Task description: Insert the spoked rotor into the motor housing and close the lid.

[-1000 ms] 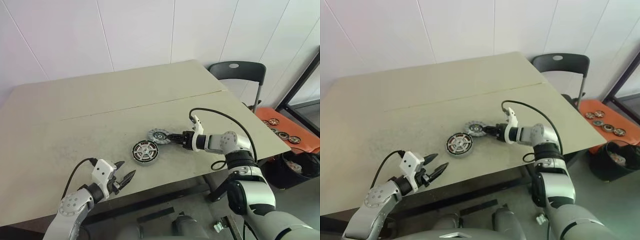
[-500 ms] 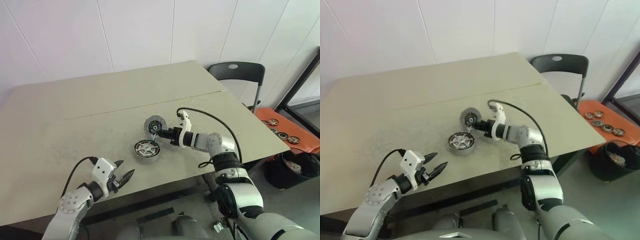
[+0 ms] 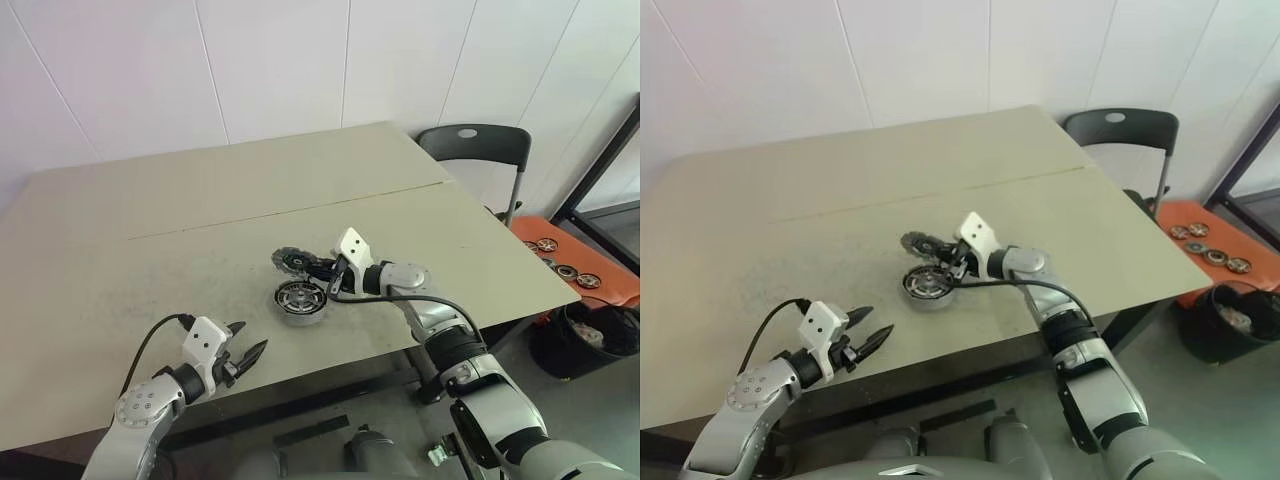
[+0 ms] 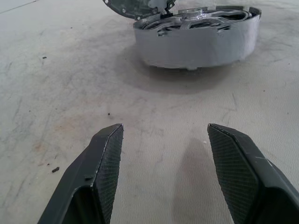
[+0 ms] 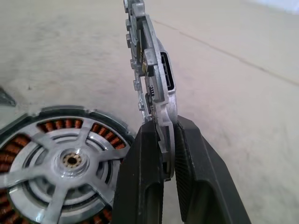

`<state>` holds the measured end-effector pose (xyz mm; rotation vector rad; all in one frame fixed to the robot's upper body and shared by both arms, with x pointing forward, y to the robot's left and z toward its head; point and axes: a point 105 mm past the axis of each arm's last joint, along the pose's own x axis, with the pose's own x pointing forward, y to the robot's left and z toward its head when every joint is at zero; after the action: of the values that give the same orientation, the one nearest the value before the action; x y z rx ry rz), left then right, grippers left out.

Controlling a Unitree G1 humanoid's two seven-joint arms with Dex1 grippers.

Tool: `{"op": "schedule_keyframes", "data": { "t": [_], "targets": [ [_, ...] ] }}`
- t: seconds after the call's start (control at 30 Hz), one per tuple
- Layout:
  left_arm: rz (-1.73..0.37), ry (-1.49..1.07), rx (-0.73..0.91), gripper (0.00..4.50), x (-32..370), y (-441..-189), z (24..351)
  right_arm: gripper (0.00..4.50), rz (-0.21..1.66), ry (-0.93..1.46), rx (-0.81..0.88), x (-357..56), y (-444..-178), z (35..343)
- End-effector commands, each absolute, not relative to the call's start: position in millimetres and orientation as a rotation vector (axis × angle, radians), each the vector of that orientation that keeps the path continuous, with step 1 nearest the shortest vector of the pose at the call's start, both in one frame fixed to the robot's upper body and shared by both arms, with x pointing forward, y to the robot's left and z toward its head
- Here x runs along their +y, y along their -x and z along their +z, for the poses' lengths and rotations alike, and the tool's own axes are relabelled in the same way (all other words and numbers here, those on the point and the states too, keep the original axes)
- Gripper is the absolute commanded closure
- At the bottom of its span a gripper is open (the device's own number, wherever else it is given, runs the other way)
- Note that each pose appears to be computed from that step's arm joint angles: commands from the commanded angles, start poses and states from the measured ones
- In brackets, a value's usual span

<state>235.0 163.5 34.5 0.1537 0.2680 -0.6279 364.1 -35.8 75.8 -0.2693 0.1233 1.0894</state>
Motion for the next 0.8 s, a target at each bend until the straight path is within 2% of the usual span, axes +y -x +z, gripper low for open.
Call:
{"op": "schedule_keyframes", "data": {
  "t": [0.03, 0.27, 0.47, 0.6, 0.8],
  "targets": [
    [-0.625, -0.189, 0.237, 1.43, 165.4, -238.7, 43.1, 4.45, 1.103, 0.291, 0.034, -41.0, -365.3, 87.3],
    [-0.629, -0.201, 0.245, 1.43, 166.9, -240.0, 42.4, 4.45, 1.109, 0.232, -0.07, -48.7, -365.6, 95.2],
    [-0.629, -0.207, 0.254, 1.43, 168.0, -239.6, 40.3, 4.45, 1.2, 0.245, -0.063, -54.0, -353.0, 84.1],
    [-0.63, -0.206, 0.256, 1.43, 166.6, -239.7, 39.3, 4.45, 1.236, 0.367, -0.149, -56.3, -346.9, 86.3],
    [-0.634, -0.203, 0.253, 1.43, 165.1, -241.6, 40.2, 4.45, 1.263, 0.483, -0.193, -55.9, -344.1, 82.9]
  ]
}}
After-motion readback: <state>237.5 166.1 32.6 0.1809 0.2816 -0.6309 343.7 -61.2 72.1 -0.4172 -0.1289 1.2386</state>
